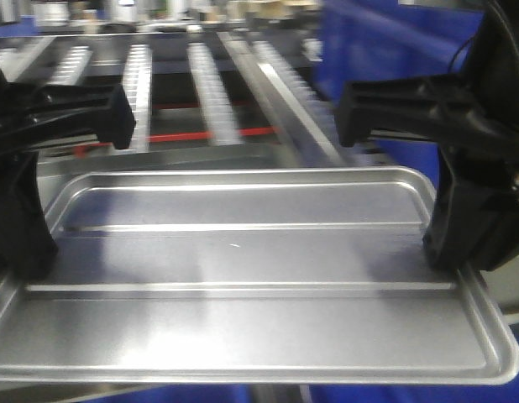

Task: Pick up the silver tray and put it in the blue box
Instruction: 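Hold the tray in both grippers while the base turns away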

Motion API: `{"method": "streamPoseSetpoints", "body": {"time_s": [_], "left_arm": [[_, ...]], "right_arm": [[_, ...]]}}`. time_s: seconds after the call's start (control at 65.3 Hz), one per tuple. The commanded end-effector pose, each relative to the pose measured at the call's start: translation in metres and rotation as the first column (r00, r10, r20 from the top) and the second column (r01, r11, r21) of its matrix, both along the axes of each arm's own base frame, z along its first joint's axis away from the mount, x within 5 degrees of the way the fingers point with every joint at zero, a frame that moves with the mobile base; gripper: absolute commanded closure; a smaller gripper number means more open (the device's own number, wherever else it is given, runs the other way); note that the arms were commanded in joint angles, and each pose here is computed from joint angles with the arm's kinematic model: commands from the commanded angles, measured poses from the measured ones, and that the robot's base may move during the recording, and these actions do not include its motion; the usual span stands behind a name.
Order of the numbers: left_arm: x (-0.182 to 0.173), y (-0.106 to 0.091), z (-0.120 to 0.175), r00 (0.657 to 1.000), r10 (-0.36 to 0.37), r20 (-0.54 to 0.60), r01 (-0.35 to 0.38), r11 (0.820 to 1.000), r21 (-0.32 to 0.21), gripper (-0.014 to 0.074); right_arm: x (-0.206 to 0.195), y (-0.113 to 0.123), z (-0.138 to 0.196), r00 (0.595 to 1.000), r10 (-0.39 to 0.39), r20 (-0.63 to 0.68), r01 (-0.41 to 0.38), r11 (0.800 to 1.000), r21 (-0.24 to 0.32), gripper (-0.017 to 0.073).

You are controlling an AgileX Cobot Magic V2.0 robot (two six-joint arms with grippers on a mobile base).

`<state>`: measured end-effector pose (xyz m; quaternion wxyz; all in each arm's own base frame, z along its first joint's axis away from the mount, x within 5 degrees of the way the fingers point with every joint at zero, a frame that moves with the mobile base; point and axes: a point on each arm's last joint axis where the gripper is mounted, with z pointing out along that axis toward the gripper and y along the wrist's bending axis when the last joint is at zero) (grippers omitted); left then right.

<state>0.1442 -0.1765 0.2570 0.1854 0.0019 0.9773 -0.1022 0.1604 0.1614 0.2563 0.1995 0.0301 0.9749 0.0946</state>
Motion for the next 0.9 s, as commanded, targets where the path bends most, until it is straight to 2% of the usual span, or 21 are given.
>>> {"method": "streamPoseSetpoints", "body": {"time_s": [0.0,0.444,0.889], "left_arm": [[0.0014,-0.0011,0.0146,0.999,0.013,0.053,-0.010,0.998,-0.063,0.0697],[0.0014,-0.0011,0.0146,0.999,0.013,0.053,-0.010,0.998,-0.063,0.0697],[0.0014,-0.0011,0.0146,0.999,0.013,0.053,-0.010,0.998,-0.063,0.0697]], "right_arm": [[0.0005,0.0002,0.0149,0.998,0.015,0.058,-0.017,0.999,0.037,0.0499],[0.0002,-0.0004,0.0146,0.999,0.013,0.053,-0.015,0.999,0.031,0.0499],[-0.0028,-0.0058,0.0121,1.000,-0.004,0.012,0.005,1.000,-0.026,0.0499]]}}
